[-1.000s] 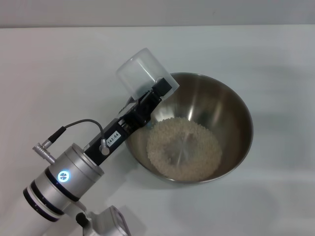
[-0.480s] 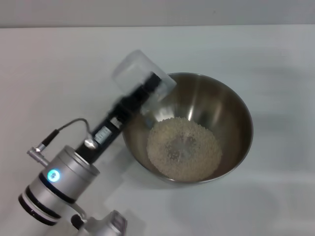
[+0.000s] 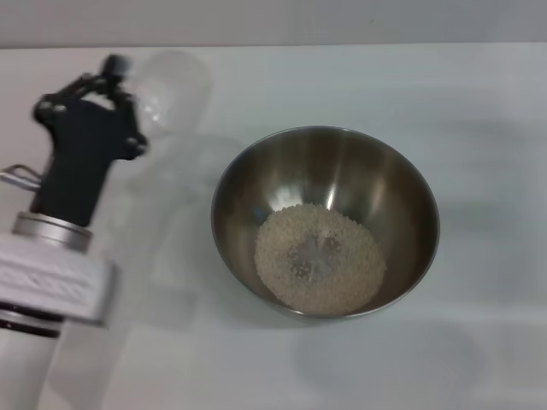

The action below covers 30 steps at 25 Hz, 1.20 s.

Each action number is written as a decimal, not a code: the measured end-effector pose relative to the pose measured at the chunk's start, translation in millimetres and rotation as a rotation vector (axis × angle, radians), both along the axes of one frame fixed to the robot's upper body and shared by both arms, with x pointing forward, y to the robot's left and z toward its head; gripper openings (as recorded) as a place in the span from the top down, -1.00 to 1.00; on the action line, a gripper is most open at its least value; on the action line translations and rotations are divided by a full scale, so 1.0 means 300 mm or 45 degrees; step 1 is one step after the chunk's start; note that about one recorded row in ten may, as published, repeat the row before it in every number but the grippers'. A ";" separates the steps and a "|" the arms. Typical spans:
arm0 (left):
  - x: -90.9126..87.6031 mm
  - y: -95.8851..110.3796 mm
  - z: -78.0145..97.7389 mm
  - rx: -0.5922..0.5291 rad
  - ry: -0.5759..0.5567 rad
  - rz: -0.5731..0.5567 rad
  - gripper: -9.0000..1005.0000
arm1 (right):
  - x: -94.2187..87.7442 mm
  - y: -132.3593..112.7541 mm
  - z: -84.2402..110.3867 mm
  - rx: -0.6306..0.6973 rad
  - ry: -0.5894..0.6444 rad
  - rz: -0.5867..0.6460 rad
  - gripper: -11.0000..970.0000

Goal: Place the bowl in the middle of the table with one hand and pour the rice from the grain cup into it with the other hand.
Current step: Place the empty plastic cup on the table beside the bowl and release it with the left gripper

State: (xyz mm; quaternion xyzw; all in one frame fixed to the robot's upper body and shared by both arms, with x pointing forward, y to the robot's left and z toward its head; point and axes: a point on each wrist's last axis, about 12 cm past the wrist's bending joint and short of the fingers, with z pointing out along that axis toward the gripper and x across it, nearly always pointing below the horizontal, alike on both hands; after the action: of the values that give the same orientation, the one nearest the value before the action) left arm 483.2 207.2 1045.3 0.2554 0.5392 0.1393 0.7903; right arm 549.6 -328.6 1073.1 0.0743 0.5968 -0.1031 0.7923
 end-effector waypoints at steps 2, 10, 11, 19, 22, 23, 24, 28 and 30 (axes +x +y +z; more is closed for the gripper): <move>0.016 0.025 -0.022 -0.187 0.125 0.026 0.93 | -0.007 0.002 -0.002 0.003 -0.006 -0.003 0.01; 0.069 0.115 -0.118 -0.598 0.498 0.107 0.93 | -0.013 0.003 -0.003 0.001 -0.013 -0.004 0.01; 0.072 0.120 -0.125 -0.615 0.521 0.111 0.93 | -0.013 0.003 -0.003 0.001 -0.013 -0.004 0.01; 0.078 0.119 -0.153 -0.630 0.626 0.107 0.93 | -0.009 0.003 -0.001 -0.001 -0.013 0.000 0.01; 0.079 0.118 -0.154 -0.629 0.632 0.106 0.93 | -0.008 0.003 0.000 -0.002 -0.012 0.000 0.01; 0.079 0.117 -0.155 -0.629 0.633 0.105 0.93 | -0.008 0.003 0.000 -0.002 -0.011 0.001 0.01; 0.079 0.117 -0.155 -0.629 0.633 0.105 0.93 | -0.008 0.003 0.000 -0.002 -0.011 0.001 0.01; 0.079 0.115 -0.156 -0.626 0.640 0.100 0.92 | -0.006 0.004 0.001 -0.003 -0.012 0.003 0.01; 0.078 0.112 -0.159 -0.627 0.651 0.100 0.91 | -0.006 0.004 0.001 -0.003 -0.012 0.004 0.01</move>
State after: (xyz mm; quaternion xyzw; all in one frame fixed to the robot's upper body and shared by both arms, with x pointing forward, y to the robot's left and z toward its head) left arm 506.7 240.9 997.7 0.0630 0.7463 -0.0330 0.6618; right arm 547.9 -327.4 1073.4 0.0728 0.5931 -0.1024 0.7952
